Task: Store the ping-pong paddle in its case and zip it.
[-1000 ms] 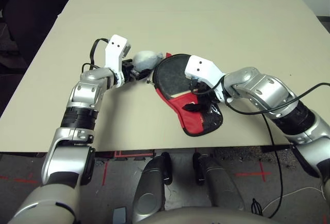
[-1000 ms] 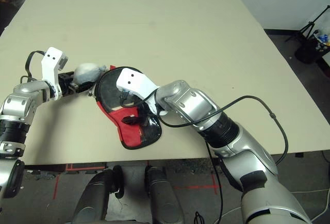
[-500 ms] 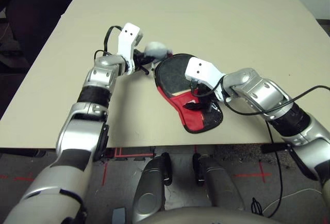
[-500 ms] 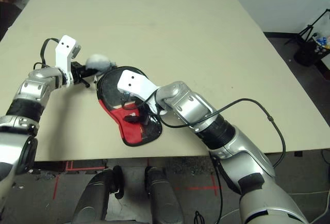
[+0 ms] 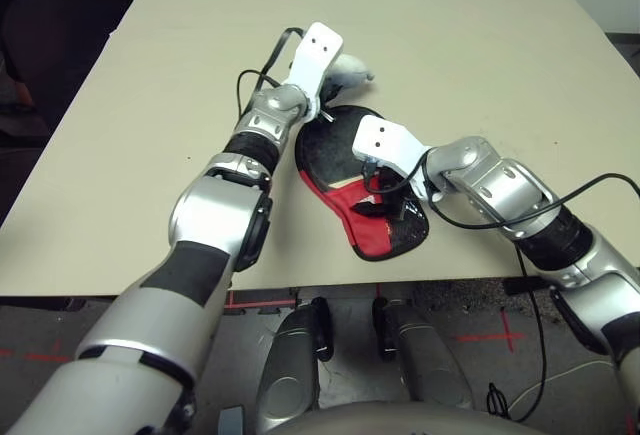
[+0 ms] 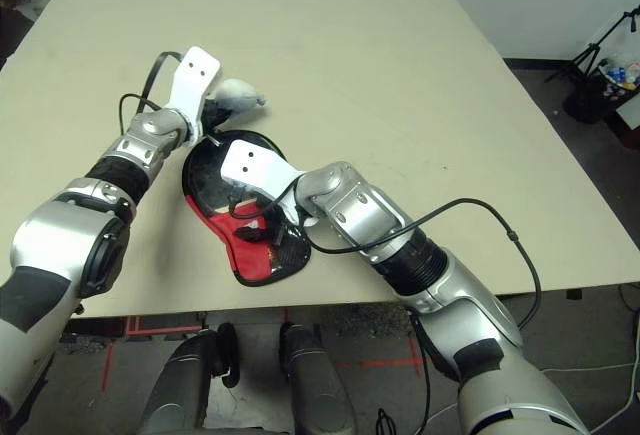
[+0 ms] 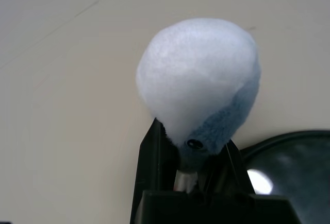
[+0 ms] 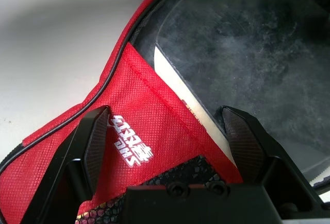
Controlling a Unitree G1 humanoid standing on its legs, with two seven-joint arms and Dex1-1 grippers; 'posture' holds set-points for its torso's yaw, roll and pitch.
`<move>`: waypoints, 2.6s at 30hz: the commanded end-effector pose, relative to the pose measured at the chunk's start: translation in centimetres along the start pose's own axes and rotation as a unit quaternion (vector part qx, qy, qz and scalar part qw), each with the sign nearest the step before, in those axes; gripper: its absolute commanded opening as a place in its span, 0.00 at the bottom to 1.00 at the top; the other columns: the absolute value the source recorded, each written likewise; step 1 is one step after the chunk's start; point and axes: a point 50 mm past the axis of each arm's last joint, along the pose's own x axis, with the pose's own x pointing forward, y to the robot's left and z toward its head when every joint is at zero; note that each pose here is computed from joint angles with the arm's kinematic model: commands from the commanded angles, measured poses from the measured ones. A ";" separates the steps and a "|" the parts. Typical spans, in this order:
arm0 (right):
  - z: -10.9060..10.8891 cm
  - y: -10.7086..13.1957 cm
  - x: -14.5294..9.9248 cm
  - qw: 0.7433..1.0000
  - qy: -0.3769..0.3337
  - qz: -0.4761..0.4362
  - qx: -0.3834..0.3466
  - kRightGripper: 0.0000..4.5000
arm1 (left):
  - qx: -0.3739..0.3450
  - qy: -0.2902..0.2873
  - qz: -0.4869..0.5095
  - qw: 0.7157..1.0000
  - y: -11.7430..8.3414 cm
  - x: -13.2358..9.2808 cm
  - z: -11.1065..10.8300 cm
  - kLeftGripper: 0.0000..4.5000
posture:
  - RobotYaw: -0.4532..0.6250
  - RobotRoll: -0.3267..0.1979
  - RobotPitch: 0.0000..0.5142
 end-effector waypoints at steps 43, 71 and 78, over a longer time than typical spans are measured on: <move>-2.8 0.7 -6.2 0.989 0.016 0.072 0.125 1.00 | -0.119 -0.132 -0.175 0.969 -1.6 -0.2 3.7 0.99 | 0.29 0.62 0.44; 2.7 -15.0 -8.2 0.955 -0.040 -0.275 0.099 1.00 | -0.014 -0.042 -0.285 0.957 1.5 -3.1 4.1 0.99 | 0.38 0.62 0.45; 3.4 -15.6 -6.8 0.952 -0.056 -0.285 0.092 1.00 | 0.001 -0.016 -0.340 0.940 -1.3 -3.8 3.4 0.99 | 0.41 0.62 0.44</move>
